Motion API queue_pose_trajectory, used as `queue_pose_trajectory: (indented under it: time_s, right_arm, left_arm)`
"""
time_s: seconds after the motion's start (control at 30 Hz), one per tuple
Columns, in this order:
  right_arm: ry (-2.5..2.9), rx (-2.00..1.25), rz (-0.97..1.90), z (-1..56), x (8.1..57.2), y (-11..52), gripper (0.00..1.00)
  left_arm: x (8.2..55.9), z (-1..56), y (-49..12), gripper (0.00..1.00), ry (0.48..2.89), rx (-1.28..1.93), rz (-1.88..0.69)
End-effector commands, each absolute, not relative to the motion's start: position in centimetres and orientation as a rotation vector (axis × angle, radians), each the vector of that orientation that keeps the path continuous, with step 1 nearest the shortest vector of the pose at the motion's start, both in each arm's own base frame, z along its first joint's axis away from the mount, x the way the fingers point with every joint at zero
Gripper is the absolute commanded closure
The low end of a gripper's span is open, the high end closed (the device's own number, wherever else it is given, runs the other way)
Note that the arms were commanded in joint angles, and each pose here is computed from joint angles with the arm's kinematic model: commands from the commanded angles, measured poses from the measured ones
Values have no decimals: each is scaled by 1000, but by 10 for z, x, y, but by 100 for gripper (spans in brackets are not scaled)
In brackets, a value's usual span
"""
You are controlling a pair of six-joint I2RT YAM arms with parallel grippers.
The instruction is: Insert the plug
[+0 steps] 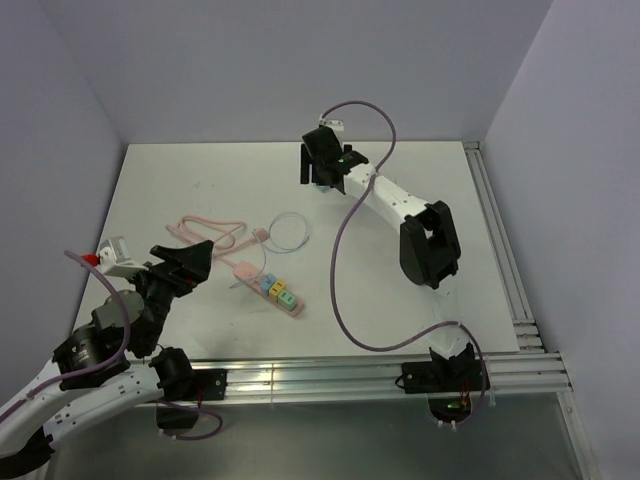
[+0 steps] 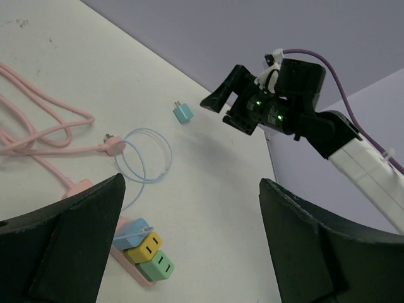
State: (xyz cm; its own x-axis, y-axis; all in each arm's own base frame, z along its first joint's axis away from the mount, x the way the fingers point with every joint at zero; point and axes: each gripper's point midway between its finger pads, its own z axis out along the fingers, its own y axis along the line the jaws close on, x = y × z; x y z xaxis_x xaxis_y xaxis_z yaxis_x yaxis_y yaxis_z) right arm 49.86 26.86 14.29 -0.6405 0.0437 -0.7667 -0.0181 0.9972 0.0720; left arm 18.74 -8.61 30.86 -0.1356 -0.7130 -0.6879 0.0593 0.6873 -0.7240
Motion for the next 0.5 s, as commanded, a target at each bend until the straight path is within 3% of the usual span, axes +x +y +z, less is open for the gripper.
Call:
queue_pose_trajectory:
  time_s: [0.0,0.23,0.47]
  right_arm:
    - [2238,98,53,150,523,262,13]
    - [2232,-40,10,122,562,268,11]
    - [2259,-270,-37,91,566,268,11]
  left_arm:
    - [189,317,-93,7,1568,-527,-746]
    - [193,313,-101,7,1571,-514,-747]
    - [196,313,-107,7,1572,-494,-740]
